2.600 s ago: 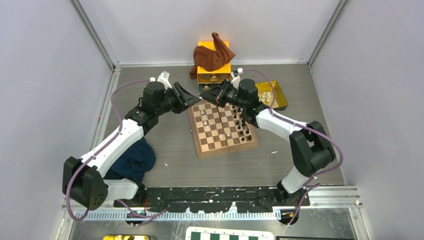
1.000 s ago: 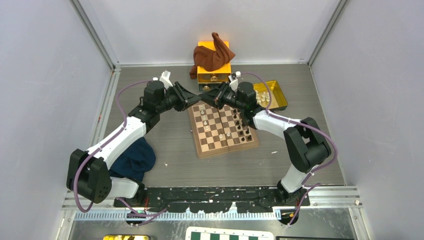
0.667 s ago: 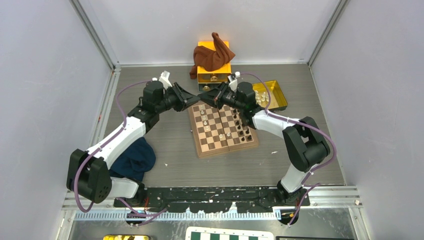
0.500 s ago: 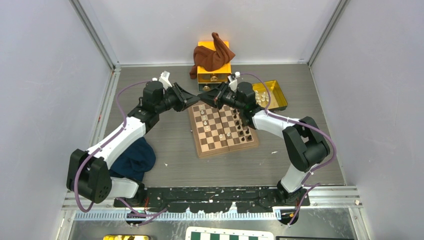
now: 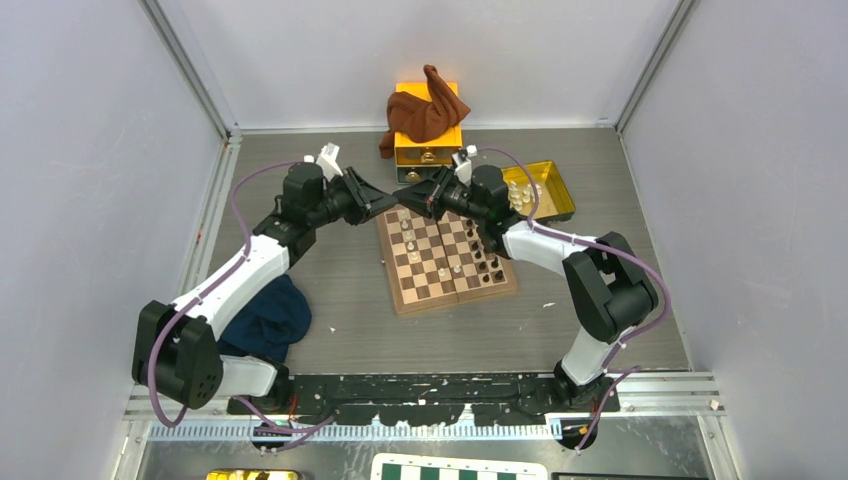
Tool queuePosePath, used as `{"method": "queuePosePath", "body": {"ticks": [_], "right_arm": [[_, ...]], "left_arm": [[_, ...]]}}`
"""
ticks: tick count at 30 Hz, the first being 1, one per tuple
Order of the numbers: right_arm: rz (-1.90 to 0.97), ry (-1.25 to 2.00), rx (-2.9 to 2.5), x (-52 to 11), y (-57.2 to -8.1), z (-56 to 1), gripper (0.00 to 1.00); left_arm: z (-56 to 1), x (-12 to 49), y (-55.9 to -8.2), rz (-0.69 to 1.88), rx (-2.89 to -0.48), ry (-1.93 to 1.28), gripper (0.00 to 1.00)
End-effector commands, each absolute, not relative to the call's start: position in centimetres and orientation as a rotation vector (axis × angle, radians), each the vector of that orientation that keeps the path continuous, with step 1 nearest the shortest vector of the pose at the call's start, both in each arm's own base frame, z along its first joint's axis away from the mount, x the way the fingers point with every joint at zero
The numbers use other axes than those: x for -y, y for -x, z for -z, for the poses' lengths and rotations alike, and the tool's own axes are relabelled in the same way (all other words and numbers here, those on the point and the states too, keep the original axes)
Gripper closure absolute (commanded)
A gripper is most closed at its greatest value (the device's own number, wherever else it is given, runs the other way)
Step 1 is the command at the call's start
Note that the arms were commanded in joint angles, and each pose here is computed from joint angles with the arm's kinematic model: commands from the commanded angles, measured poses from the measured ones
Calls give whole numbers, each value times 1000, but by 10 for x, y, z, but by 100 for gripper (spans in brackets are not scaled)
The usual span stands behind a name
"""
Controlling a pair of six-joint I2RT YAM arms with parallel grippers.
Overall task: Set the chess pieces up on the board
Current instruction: Place the chess piece on the chessboard.
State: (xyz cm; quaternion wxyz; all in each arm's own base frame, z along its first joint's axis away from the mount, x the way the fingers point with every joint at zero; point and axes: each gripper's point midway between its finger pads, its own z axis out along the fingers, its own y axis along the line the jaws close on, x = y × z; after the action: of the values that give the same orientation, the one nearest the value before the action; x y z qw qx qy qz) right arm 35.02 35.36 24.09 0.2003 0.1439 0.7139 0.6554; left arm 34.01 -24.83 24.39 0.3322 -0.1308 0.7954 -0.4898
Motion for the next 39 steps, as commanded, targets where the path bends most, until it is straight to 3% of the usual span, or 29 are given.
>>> {"method": "queuePosePath", "body": {"ticks": [1, 12, 27, 35, 39], "right_arm": [[-1962, -168, -1912, -371, -323, -285, 83], [-1965, -146, -1914, -371, -321, -288, 73], [-1964, -134, -1928, -371, -322, -286, 71], [-1920, -120, -1980, -371, -322, -278, 94], [-1913, -115, -1985, -370, -323, -277, 98]], "left_arm": [[-257, 244, -341, 1269, -2027, 267, 89], [-255, 244, -340, 1270, -2043, 237, 90], [-258, 237, -341, 1255, -2042, 228, 92], [-259, 228, -339, 1237, -2050, 233, 92], [-260, 224, -338, 1235, -2048, 242, 93]]}}
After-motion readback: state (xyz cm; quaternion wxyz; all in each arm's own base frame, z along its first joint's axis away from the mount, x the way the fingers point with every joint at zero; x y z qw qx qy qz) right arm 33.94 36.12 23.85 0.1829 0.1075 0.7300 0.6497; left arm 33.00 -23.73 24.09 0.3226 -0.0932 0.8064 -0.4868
